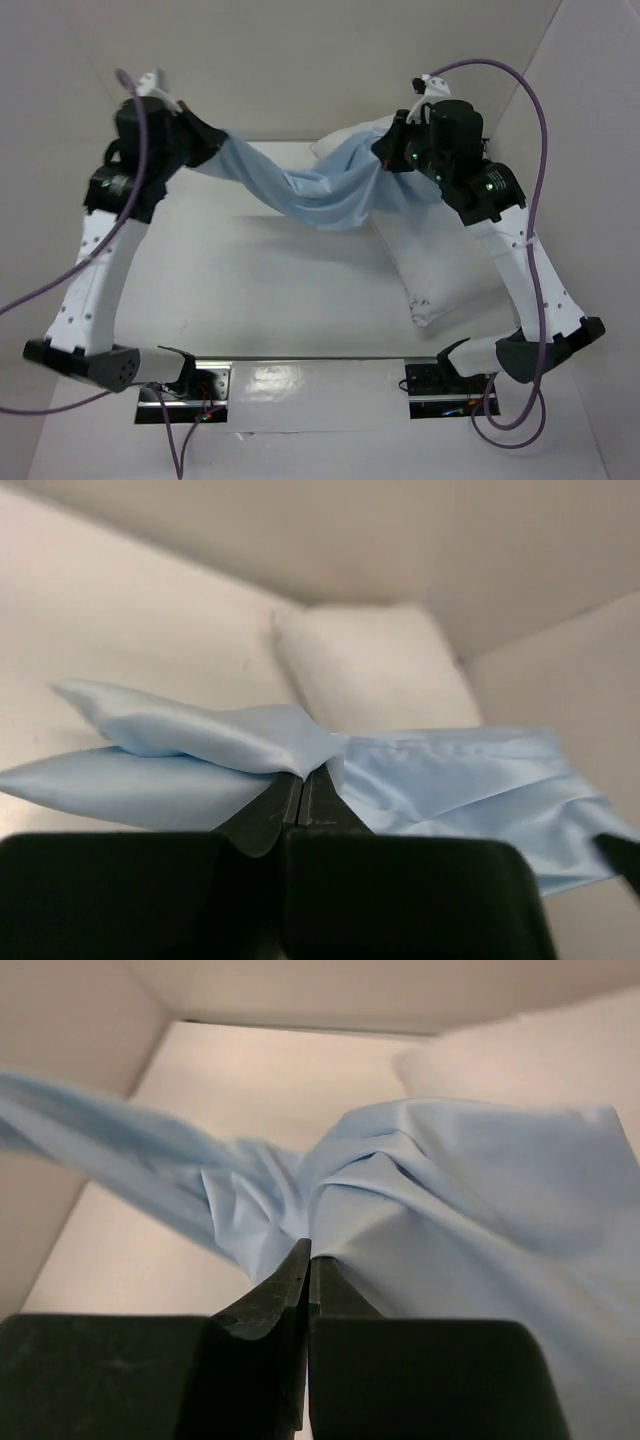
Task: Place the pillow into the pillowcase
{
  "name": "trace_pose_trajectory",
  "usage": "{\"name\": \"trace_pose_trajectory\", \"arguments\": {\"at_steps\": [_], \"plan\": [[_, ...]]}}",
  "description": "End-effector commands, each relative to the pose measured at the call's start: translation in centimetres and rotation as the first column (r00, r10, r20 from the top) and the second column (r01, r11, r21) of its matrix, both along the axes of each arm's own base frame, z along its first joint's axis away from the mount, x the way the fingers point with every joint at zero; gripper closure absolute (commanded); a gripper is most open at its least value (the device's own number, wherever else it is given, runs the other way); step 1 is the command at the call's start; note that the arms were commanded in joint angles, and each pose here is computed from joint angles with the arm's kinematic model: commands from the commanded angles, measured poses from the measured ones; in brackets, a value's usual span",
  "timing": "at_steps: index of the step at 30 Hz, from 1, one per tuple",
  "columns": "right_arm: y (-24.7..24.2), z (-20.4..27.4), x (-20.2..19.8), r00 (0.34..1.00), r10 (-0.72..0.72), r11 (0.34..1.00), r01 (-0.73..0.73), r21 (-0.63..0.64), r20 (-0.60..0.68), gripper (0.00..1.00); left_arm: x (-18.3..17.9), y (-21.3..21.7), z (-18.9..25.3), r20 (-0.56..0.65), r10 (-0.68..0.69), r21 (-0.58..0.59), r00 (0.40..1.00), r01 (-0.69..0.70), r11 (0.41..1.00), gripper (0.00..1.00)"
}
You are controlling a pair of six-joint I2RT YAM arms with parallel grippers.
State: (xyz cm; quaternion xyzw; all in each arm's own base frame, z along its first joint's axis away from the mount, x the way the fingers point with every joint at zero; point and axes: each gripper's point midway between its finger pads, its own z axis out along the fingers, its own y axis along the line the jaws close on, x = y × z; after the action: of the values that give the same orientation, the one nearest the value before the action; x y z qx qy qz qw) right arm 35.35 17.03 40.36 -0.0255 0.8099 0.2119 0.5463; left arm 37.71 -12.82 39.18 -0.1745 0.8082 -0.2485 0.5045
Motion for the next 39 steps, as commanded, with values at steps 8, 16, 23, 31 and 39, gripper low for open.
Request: {"name": "trace_pose_trajectory", "arguments": {"at_steps": [8,16,23,31,39], "plan": [[10.6,8.1,-10.7,0.885,0.407,0.904,-0.425,0.037,0.226,1.00,-11.4,8.3,16.5,0.446,0.176,-0.028,0.878,-0.183,0.983,1.00],[12.3,-6.7,-5.7,0.951,0.301,0.942,-0.308,-0.130,-0.076,1.00,-4.4,10.7,11.5,0.324,0.266,0.148,0.908,-0.326,0.934,1.00],[15.7,-16.1,-2.0,0.927,0.305,0.930,-0.340,-0.142,-0.218,0.97,8.7,13.5,-0.7,0.053,0.265,0.184,0.963,-0.270,0.945,1.00],[13.1,-21.2,-2.0,0.918,0.190,0.929,-0.283,-0.238,-0.348,0.08,11.9,13.4,-10.6,-0.250,0.145,0.138,0.957,-0.113,0.984,0.00],[6.9,-20.7,-0.6,0.944,0.014,0.967,-0.097,-0.237,-0.330,0.07,1.4,8.1,-20.2,-0.475,0.075,0.187,0.877,0.018,0.982,0.09]]}}
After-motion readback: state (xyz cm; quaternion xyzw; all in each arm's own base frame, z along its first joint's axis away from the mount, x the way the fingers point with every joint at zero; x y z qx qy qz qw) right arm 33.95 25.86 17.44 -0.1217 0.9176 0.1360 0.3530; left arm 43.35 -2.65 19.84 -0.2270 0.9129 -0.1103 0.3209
